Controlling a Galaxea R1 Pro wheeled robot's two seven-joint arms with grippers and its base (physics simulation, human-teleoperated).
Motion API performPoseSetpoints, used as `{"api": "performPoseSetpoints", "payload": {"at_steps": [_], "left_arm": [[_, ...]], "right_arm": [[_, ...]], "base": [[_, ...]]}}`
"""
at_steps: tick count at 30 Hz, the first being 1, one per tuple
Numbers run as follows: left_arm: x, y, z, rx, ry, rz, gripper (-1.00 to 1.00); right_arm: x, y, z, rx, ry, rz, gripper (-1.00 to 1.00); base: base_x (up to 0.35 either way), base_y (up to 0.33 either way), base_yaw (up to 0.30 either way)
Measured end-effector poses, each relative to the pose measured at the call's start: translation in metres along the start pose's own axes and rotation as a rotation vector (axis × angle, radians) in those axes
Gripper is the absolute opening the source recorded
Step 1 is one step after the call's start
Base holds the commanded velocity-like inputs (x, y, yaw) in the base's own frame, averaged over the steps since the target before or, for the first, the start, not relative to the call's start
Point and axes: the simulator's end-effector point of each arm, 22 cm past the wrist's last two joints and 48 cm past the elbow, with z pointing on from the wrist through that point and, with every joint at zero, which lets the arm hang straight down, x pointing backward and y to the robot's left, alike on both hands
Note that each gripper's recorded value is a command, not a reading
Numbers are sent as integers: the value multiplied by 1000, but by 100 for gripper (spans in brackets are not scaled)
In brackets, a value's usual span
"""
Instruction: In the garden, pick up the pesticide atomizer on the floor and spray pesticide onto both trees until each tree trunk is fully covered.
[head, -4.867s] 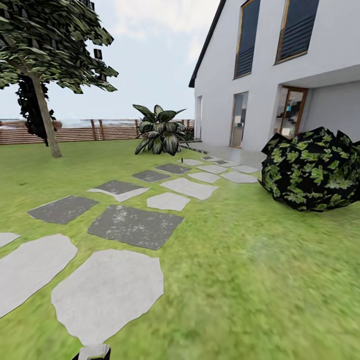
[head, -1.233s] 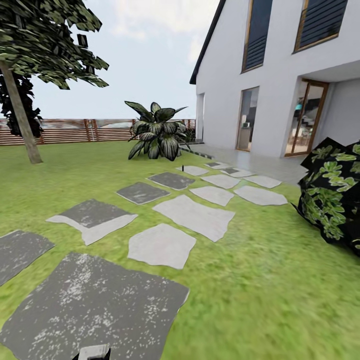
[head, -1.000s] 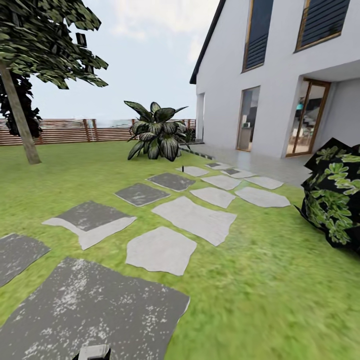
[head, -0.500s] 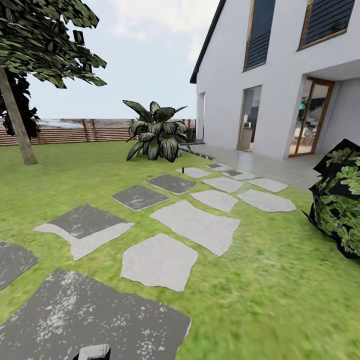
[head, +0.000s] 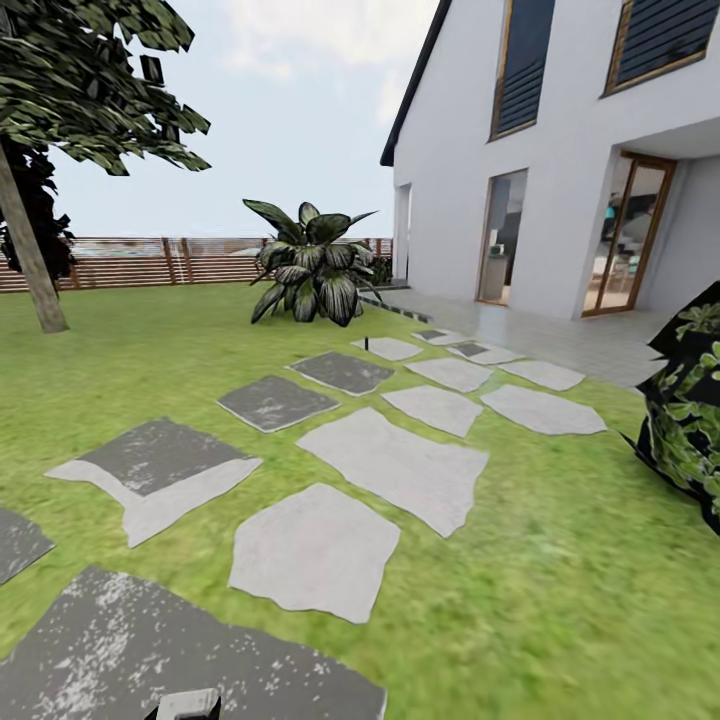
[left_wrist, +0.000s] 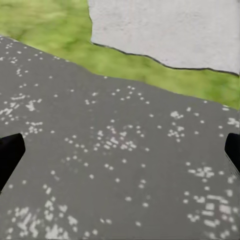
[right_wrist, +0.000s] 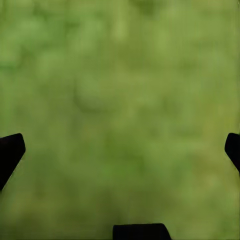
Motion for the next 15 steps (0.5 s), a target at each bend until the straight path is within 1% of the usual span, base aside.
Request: {"api": "performPoseSetpoints", "payload": {"at_steps": [15], "left_arm": [[0,0,0,0,1,0,100]], "right_arm": [[0,1,0,-1,0,0,100]], "base": [[329,0,0]]}}
